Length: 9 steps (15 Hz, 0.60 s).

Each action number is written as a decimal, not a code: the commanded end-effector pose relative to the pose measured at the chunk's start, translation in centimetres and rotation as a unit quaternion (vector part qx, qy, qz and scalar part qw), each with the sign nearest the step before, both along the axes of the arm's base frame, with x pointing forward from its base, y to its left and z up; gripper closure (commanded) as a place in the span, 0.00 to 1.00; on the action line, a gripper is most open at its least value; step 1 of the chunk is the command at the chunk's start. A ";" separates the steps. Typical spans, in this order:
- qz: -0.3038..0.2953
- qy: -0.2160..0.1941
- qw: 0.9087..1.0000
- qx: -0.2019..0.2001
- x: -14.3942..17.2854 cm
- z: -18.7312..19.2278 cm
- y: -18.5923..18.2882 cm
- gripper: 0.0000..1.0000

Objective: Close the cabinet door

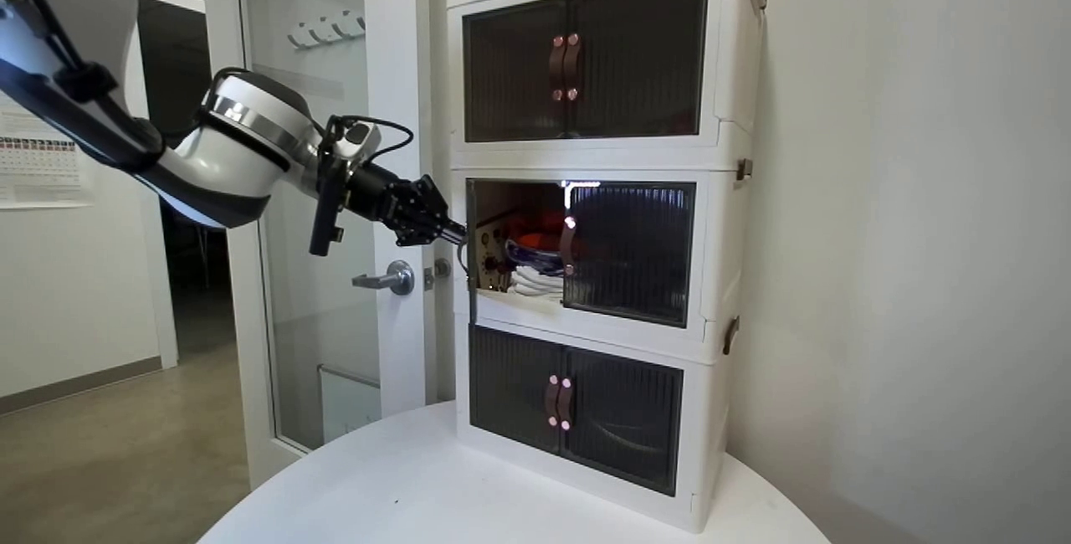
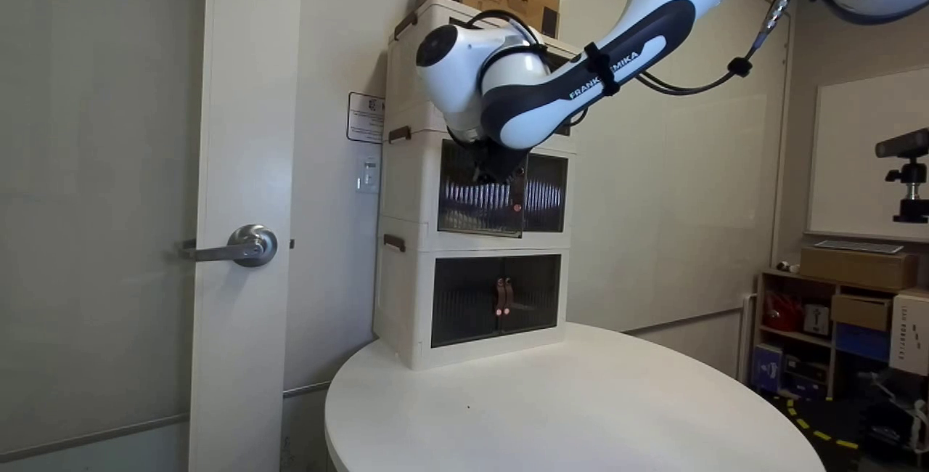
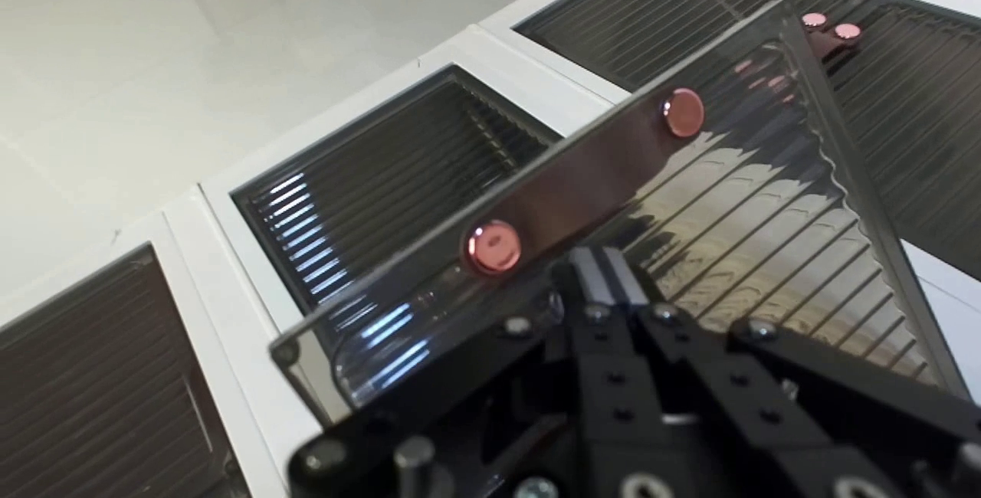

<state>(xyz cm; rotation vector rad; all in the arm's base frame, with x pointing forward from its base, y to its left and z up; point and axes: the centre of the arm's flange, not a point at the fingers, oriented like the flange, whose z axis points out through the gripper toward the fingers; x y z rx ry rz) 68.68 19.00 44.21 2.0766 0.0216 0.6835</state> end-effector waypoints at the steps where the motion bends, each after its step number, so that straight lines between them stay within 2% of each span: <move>1: -0.003 -0.027 1.000 -0.002 -1.3 0.8 -1.9 1.00; 6: -0.001 -0.069 0.998 -0.006 -0.8 2.0 -3.6 1.00; 9: -0.008 -0.100 0.995 0.019 0.2 2.2 -4.4 1.00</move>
